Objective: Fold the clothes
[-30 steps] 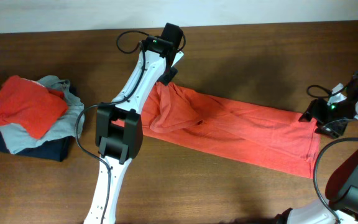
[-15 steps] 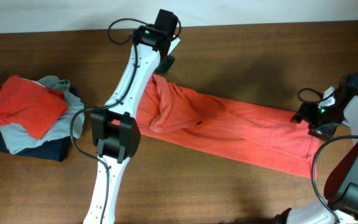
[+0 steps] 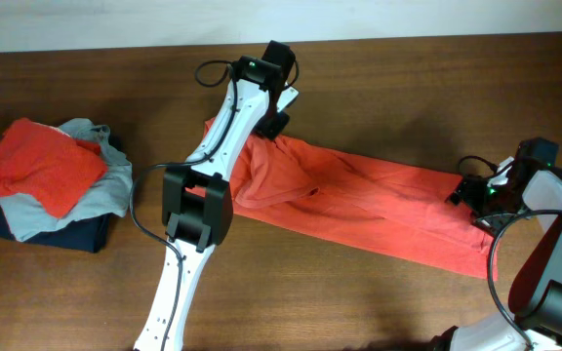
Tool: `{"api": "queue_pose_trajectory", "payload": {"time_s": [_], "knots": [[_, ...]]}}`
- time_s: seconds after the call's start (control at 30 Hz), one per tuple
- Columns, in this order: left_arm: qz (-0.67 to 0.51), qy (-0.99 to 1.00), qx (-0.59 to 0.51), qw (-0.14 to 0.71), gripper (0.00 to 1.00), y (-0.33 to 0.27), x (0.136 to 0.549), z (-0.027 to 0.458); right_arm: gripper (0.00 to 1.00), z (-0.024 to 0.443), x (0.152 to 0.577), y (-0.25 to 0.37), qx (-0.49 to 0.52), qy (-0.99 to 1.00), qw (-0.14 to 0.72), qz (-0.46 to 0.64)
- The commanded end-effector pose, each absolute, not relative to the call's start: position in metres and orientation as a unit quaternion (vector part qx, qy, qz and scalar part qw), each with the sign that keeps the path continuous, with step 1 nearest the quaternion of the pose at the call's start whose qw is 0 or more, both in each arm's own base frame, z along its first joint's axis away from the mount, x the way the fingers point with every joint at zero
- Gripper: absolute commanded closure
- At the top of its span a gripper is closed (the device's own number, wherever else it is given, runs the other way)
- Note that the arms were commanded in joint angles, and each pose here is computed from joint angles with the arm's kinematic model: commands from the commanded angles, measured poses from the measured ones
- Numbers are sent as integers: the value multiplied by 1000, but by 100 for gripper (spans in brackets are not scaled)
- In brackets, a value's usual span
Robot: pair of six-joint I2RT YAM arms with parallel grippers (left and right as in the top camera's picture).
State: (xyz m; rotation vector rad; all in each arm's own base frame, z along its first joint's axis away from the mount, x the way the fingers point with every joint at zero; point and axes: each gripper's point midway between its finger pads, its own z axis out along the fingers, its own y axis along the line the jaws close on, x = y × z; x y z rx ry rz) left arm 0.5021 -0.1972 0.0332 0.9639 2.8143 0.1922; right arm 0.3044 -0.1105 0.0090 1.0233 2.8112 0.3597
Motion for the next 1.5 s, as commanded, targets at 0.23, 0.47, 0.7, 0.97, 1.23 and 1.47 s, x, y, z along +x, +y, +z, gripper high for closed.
{"api": "queue_pose_trajectory", "payload": {"time_s": [0.23,0.47,0.7,0.97,1.23,1.47], "knots": [[152,951,226,149,100,-146,534,91,23,9,305,-108,347,927,71,121],[151,956,202,153,99,-129,539,96,24,20,330,-107,328,924,121,154],[151,955,202,153,100,-129,540,96,20,19,336,-127,335,924,145,114],[151,956,202,152,100,-129,539,96,31,34,328,-180,389,890,189,145],[151,956,202,152,99,-129,539,96,33,30,321,-197,409,882,194,129],[151,956,202,153,100,-129,539,96,52,-9,302,-189,437,881,131,126]]}}
